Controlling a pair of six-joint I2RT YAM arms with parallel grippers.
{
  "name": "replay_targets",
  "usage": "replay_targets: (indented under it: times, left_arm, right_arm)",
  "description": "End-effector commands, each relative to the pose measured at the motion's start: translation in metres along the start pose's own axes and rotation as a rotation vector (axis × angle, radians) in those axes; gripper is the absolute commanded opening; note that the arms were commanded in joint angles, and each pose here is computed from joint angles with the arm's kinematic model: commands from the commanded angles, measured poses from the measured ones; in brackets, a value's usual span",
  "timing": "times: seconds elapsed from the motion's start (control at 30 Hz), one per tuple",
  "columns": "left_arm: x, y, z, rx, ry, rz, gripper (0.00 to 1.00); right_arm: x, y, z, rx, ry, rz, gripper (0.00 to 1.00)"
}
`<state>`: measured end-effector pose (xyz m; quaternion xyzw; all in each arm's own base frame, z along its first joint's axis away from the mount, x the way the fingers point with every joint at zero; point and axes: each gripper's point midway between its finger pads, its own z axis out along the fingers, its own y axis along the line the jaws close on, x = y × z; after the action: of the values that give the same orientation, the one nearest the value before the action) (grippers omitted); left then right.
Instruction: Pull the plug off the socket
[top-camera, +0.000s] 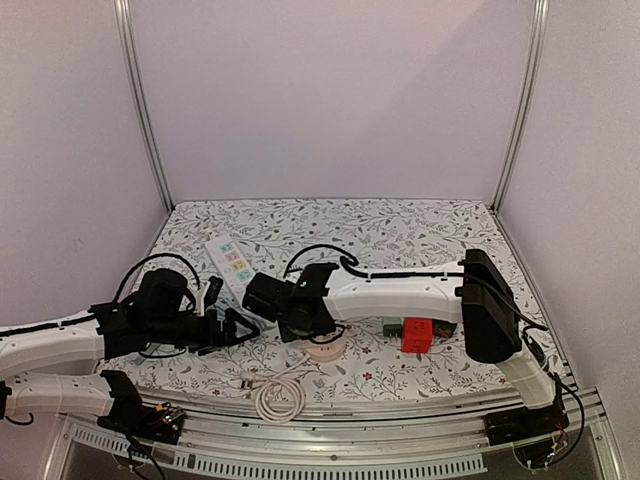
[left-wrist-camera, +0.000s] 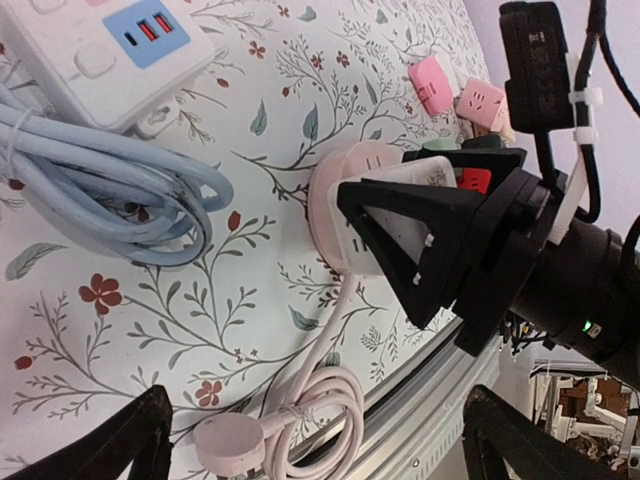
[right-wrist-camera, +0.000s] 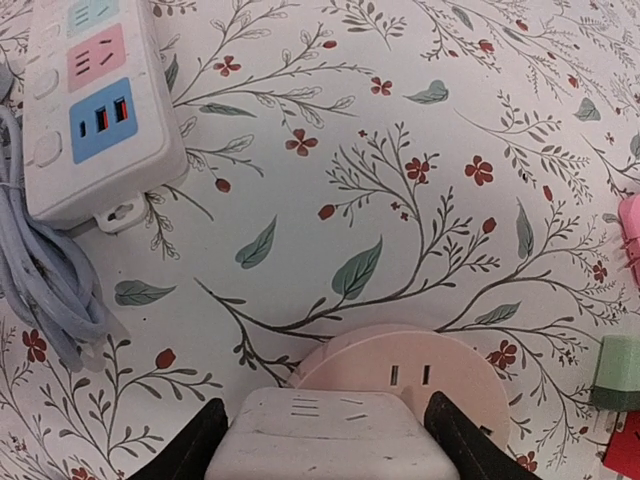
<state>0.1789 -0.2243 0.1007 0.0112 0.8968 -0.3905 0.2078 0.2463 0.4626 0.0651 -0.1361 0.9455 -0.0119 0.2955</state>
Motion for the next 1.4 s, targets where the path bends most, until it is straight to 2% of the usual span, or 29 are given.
replay_targets:
  times: [0.0,0.37,0.5,0.63,1.0,1.37]
  left_arm:
    - [-0.001,0.005,0.001,0.013,-0.007,-0.028,0.99]
    - [-0.015,-0.017,0.0,0.122,-0.03,-0.125,1.0]
    - [-0.023,-0.033,0.001,0.177,-0.021,-0.134,1.0]
    - [-0.034,-0.055,0.003,0.236,-0.01,-0.127,1.0]
    - [-0.045,-0.088,0.012,0.348,0.007,-0.126,1.0]
    - [-0.028,-0.115,0.029,0.37,0.094,-0.061,0.99]
  right_arm:
    - [-0.001,0.009,-0.005,-0.094,-0.037,0.021,0.4]
    - [-0.032,0.005,-0.078,-0.435,-0.289,0.007,0.37]
    - [-0.033,0.008,-0.11,-0.541,-0.371,-0.05,0.37]
    - [-0.032,0.013,-0.148,-0.601,-0.468,-0.173,0.37]
    - [-0.033,0.013,-0.203,-0.741,-0.532,-0.233,0.37]
    - [-0.021,0.013,-0.202,-0.755,-0.512,-0.263,0.37]
